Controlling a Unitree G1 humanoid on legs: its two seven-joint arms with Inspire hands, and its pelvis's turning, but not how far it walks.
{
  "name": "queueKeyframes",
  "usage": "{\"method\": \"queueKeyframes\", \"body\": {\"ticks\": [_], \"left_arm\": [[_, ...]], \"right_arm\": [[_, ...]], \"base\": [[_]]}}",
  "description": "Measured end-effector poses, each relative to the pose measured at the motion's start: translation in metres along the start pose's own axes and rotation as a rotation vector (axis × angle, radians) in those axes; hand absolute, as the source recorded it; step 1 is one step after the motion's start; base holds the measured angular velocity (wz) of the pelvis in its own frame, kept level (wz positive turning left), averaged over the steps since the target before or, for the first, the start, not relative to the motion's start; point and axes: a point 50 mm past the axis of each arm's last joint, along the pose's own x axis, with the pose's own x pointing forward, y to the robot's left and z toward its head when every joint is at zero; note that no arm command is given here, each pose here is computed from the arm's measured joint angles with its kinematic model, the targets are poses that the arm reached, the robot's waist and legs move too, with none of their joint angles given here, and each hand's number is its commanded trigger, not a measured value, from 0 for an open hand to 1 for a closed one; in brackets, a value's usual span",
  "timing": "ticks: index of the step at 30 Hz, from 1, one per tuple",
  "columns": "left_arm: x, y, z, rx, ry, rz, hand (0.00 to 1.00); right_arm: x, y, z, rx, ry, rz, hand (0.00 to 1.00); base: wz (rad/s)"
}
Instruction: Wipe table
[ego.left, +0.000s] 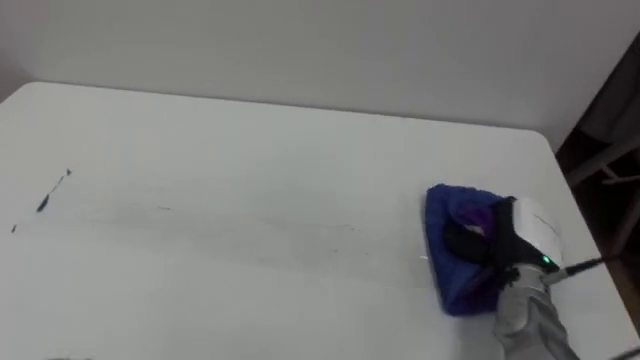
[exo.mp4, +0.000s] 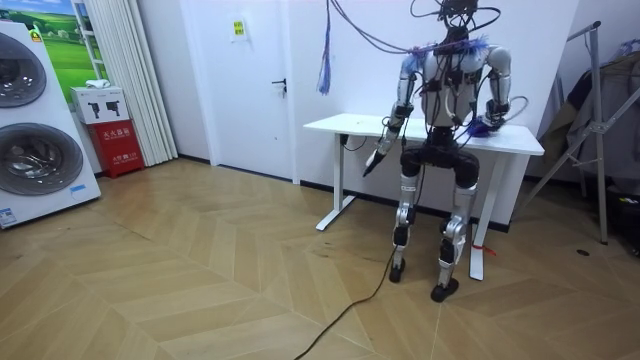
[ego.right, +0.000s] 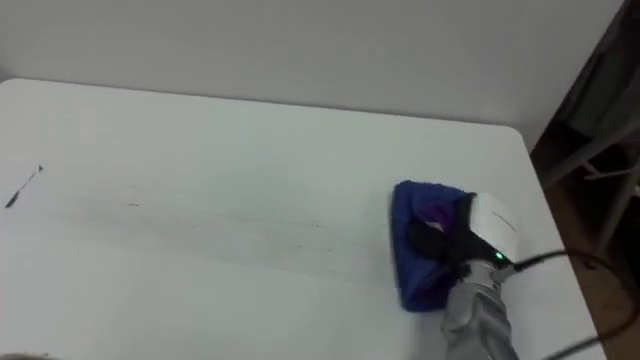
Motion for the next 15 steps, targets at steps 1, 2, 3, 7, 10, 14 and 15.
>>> {"method": "queueKeyframes", "body": {"ticks": [1,2,3,7,10,14,15], "left_arm": [[0.000,0.000,-0.002,0.011,0.005,0.003,0.00],[0.000,0.000,-0.006,0.015,0.017,0.005,0.00],[-0.002,0.003,-0.018,0.030,0.057,0.010,0.00],[-0.012,0.012,-0.068,0.053,0.218,0.017,0.00],[-0.014,0.011,-0.072,0.034,0.235,-0.007,0.00],[-0.009,0.008,-0.058,0.018,0.192,-0.029,0.00],[-0.007,0.008,-0.051,0.012,0.170,-0.033,0.00]], "right_arm": [[0.003,-0.002,0.016,-0.035,-0.063,0.013,0.60],[0.003,-0.003,0.020,-0.050,-0.083,0.015,0.00],[0.002,-0.003,0.024,-0.053,-0.102,0.025,0.00],[0.004,-0.011,0.015,-0.053,-0.087,0.012,0.00],[0.003,-0.014,0.006,-0.057,-0.074,0.012,0.00],[0.003,-0.014,0.008,-0.057,-0.105,0.015,0.00],[0.003,-0.013,0.007,-0.059,-0.103,0.017,0.00]], "base": [[0.18],[0.40],[0.38],[0.38],[0.11],[-0.03],[-0.05]]}}
